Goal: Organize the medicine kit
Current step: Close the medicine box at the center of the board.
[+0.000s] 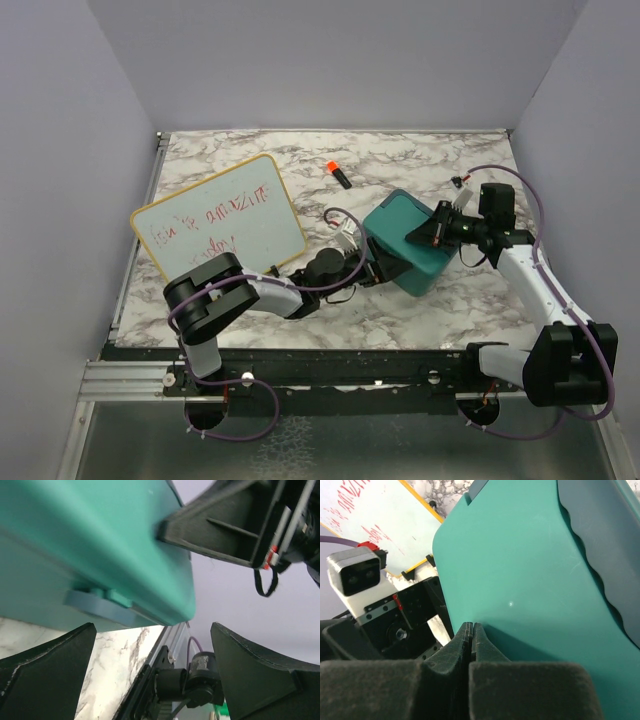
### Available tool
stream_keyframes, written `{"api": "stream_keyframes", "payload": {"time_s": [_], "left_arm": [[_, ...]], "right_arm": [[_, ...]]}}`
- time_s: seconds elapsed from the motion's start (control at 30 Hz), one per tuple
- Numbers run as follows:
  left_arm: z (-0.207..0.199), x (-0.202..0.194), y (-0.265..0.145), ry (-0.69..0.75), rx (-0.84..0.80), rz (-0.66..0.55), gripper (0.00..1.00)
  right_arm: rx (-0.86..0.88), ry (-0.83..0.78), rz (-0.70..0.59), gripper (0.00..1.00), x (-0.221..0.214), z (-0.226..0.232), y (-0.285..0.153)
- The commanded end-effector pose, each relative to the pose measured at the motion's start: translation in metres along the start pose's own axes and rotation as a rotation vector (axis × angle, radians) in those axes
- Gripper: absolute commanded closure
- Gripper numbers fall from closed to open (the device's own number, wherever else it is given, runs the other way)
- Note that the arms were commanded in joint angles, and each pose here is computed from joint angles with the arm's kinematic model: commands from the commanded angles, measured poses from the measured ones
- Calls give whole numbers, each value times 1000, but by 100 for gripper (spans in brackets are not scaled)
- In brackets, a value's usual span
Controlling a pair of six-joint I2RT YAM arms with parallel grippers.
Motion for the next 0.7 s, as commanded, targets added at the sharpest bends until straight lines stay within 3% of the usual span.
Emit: {"api": "stream_keyframes", "payload": {"time_s": [0.0,0.13,0.67], "left_arm": [[11,14,-10,-87,56,-117,1],[5,18,-2,-11,35,-118,1],[2,22,10,-36,-34,-169,1]], "right_arm": [[-74,43,80,99,-23,-15,-2],[-70,37,74,99,-24,-12,-4],[-68,42,78,99,-26,-13,-3]]}}
Point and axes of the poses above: each gripper's point midway between its finger pads, its own y axis out along the fingers, its own z axis along the line the jaws close on, x = y × z, the point moved 1 cm from there along -y, back along the fingers, and after that the axes turned 6 degrees about y, right-handed, at the moved point
